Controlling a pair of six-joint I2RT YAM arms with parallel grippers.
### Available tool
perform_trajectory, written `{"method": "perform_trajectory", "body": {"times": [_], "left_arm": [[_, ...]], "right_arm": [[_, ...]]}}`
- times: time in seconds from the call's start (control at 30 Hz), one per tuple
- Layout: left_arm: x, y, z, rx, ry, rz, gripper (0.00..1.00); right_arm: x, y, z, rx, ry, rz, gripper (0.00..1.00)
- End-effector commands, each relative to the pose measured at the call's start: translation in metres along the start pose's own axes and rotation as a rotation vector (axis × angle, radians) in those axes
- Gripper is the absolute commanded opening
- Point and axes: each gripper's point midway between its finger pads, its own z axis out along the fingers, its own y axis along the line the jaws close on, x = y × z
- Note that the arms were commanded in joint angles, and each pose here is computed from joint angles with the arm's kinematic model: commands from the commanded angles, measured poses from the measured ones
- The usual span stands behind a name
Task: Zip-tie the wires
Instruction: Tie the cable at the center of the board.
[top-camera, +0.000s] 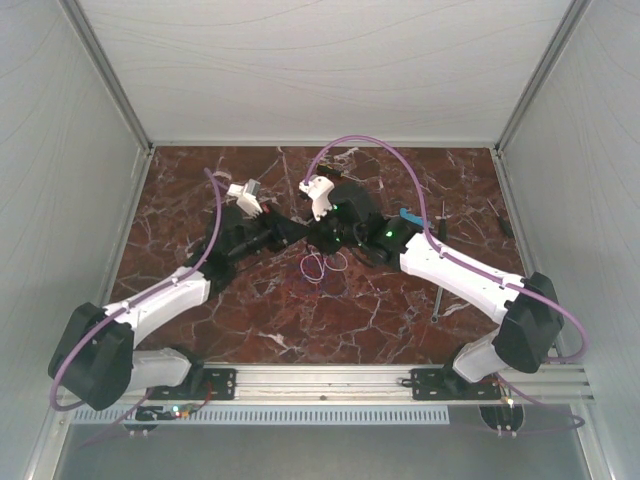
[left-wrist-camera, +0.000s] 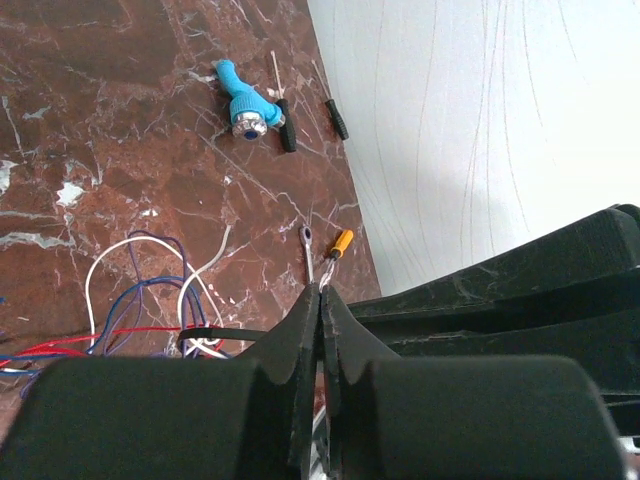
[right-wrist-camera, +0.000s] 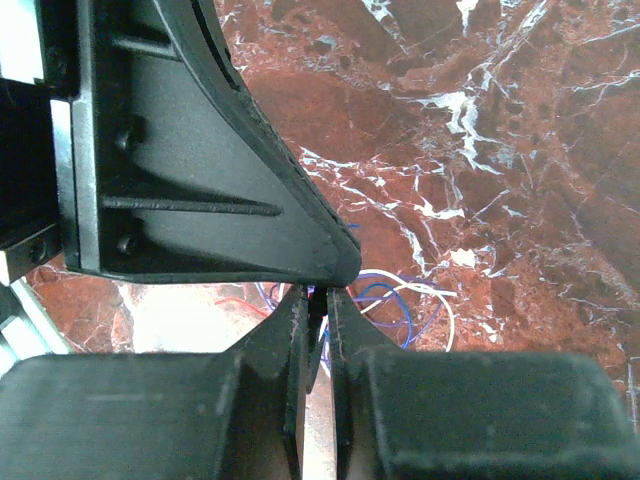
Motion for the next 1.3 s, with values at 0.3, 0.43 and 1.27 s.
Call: {"method": "perform_trajectory", "body": {"times": [0.3, 0.43, 1.27], "left_arm": [[-0.04, 0.003, 0.005, -0.111, -0.099, 0.127, 0.0], [-0.049, 0.011, 0.004, -0.143, -0.131, 0.134, 0.0], [-0.105, 0.037, 0.003, -0.231, -0.247, 0.15, 0.0]], "right_arm": [[0.015, 0.003, 0.003, 0.013, 0.006, -0.001, 0.0], [0.02, 0.005, 0.003, 0.007, 0.014, 0.006, 0.0], [0.034, 0.008, 0.006, -0.008, 0.034, 0.022, 0.0]]}}
